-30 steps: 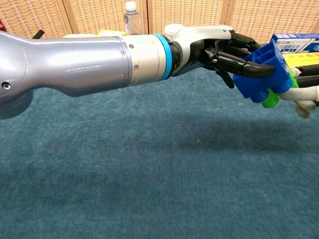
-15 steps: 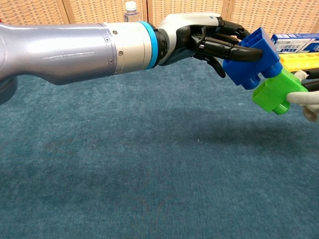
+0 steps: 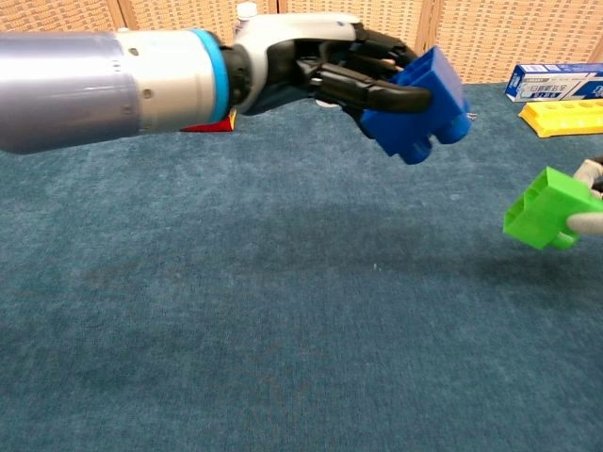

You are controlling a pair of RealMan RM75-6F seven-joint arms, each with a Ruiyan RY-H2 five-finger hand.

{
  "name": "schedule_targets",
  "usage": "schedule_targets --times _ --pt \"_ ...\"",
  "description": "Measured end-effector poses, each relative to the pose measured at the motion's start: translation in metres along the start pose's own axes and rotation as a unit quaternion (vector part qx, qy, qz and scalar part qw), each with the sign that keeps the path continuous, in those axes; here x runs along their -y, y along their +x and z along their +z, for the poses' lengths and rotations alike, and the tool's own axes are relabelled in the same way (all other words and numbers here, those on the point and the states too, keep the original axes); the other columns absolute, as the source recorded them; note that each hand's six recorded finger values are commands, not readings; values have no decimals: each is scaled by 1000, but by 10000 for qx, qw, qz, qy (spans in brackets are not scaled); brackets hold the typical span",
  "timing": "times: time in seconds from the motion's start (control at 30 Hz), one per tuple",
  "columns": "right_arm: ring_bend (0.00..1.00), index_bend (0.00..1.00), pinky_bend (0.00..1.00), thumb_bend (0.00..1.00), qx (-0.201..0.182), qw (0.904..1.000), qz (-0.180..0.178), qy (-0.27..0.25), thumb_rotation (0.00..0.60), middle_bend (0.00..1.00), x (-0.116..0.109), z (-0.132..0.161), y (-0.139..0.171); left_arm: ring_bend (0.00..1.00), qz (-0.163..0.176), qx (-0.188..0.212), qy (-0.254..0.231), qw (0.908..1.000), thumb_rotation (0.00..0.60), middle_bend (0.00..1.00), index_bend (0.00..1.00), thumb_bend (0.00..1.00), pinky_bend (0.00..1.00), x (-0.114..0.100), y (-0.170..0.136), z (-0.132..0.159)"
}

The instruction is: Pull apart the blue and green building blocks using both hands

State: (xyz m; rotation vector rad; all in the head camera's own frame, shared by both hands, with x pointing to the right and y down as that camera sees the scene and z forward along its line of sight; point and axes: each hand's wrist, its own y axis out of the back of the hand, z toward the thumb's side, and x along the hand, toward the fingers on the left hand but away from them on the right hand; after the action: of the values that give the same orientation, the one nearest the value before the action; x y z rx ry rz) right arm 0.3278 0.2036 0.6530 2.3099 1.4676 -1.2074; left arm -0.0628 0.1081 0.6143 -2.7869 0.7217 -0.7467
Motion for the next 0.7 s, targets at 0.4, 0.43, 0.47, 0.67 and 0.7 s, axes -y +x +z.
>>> schedule_targets --times 0.4,0.43,0.47,0.67,0.7 --pt "364 379 309 259 350 9854 143 1658 600 371 13 -28 -10 240 266 -254 210 9991 404 339 466 430 330 -14 -32 -27" --pt "342 357 290 259 370 9840 148 1737 600 353 14 -30 -11 240 271 -258 228 9990 406 339 466 430 330 -15 -33 -28" --pt "331 344 282 259 373 9832 143 1783 600 343 14 -31 -11 240 280 -267 260 9989 405 339 466 430 330 -15 -34 -29" --pt "312 312 271 258 284 9828 18 1823 600 326 9 -27 -6 240 347 -354 415 9979 410 339 466 429 330 -17 -40 -39" --pt "312 312 271 257 258 9830 -12 1816 600 326 7 -25 -5 240 353 -364 457 9977 409 339 466 430 330 -17 -41 -40"
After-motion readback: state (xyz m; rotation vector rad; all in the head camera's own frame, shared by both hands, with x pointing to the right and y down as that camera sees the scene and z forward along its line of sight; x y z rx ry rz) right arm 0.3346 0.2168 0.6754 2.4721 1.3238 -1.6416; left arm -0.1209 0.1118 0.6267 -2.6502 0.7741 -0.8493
